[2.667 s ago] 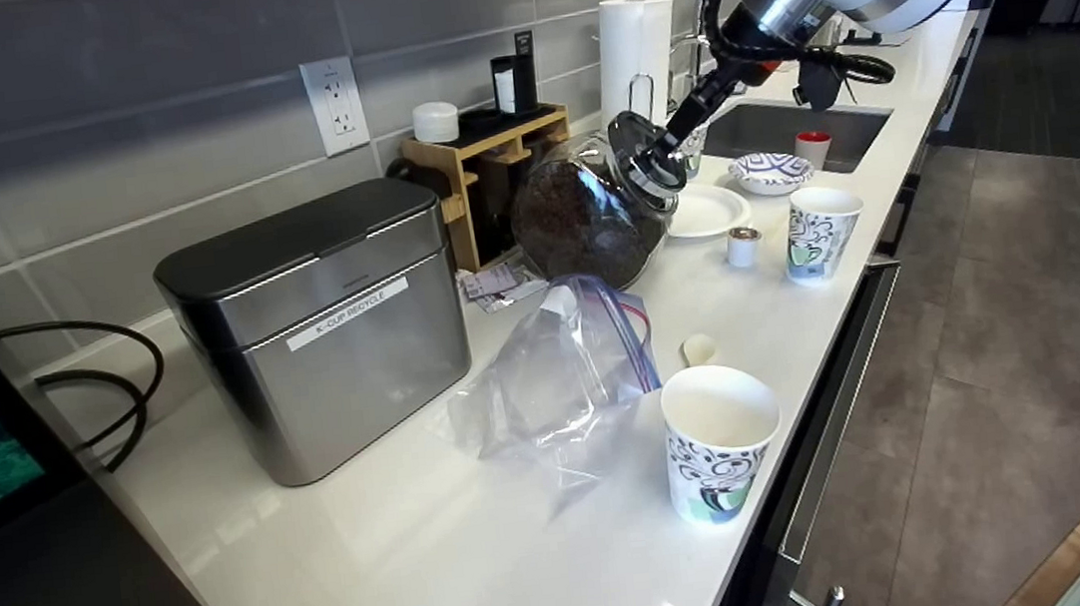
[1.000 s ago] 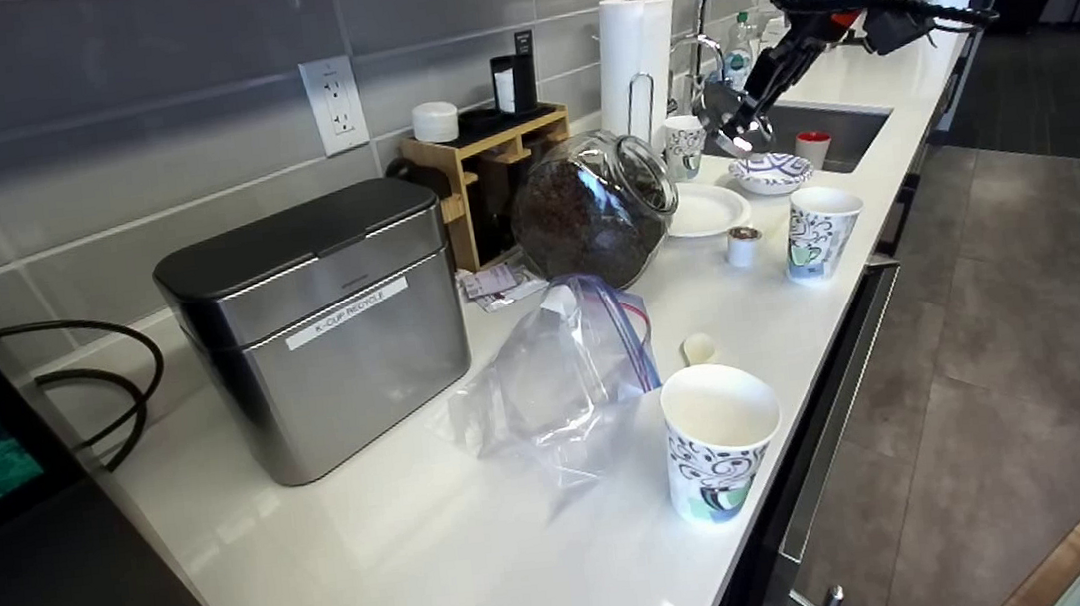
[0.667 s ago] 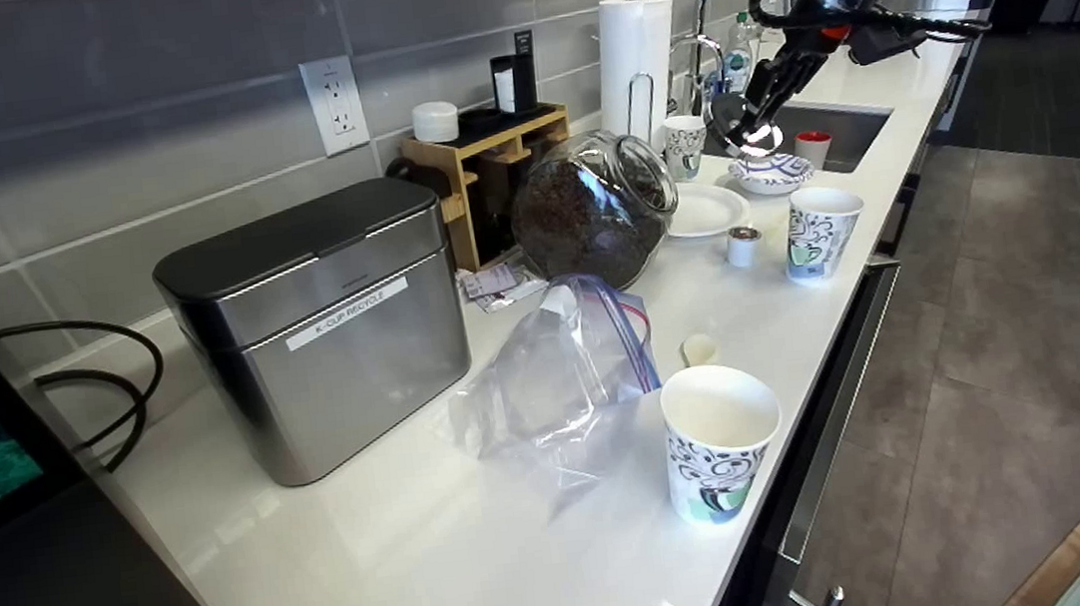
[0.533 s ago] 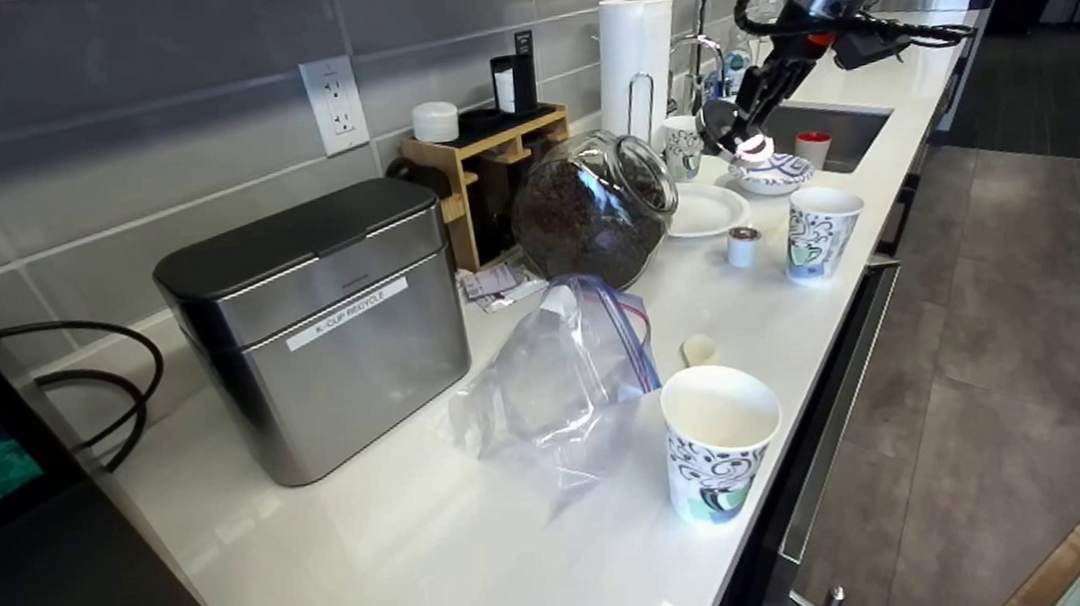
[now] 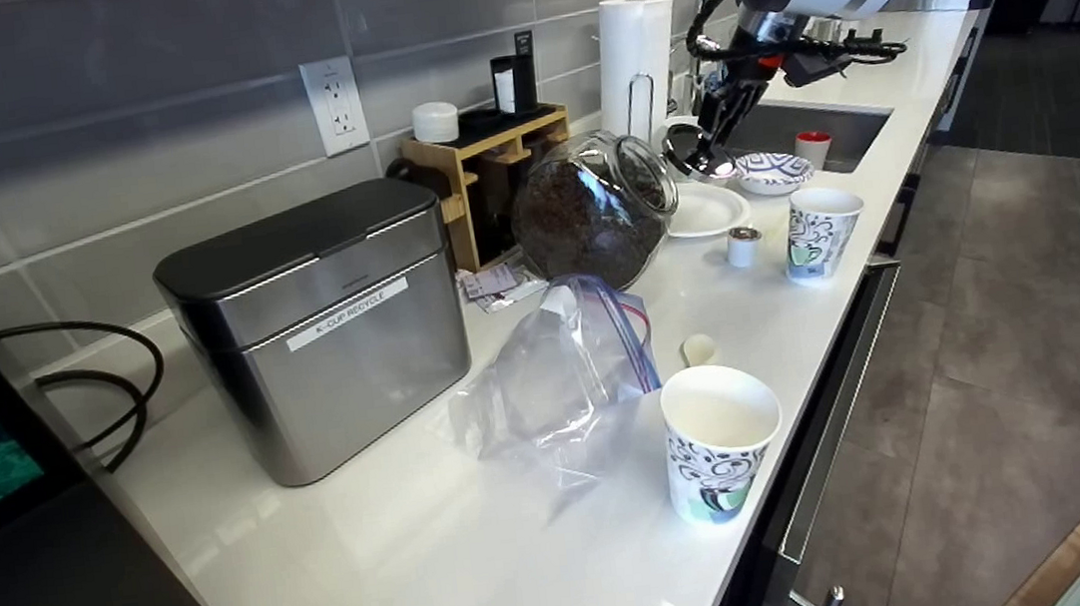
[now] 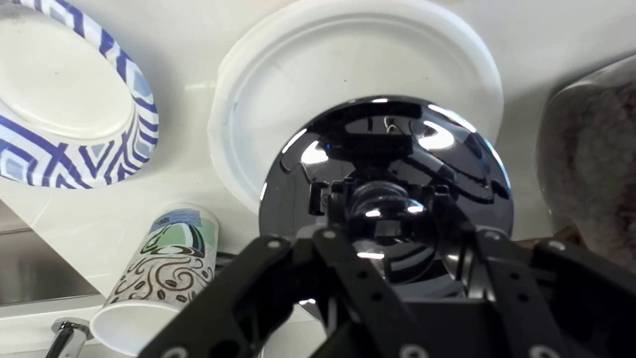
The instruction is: Put the silver lid on the white plate
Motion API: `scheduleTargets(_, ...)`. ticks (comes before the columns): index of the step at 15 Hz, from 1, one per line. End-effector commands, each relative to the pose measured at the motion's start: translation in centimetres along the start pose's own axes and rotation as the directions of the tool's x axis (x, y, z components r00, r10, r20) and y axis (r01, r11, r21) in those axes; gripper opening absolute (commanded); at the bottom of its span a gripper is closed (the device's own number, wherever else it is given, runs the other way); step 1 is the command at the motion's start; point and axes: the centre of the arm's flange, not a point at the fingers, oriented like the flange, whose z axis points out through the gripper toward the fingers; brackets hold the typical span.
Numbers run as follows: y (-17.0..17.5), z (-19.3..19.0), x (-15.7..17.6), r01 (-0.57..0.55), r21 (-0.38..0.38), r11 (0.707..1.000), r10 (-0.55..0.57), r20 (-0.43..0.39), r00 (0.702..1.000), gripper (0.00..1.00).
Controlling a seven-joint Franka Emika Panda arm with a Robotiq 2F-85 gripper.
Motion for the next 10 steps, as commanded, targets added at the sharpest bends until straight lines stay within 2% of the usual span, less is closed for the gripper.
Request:
scheduleTargets(1, 1.0, 2.2, 1.8, 0.039, 0.005, 0.999, -0.039, 0.062, 0.997, 0.21)
scheduleTargets(10, 0.9, 6.2, 2.3, 0.085, 0.014, 0.996, -0.086, 0.111, 0.990, 0.21)
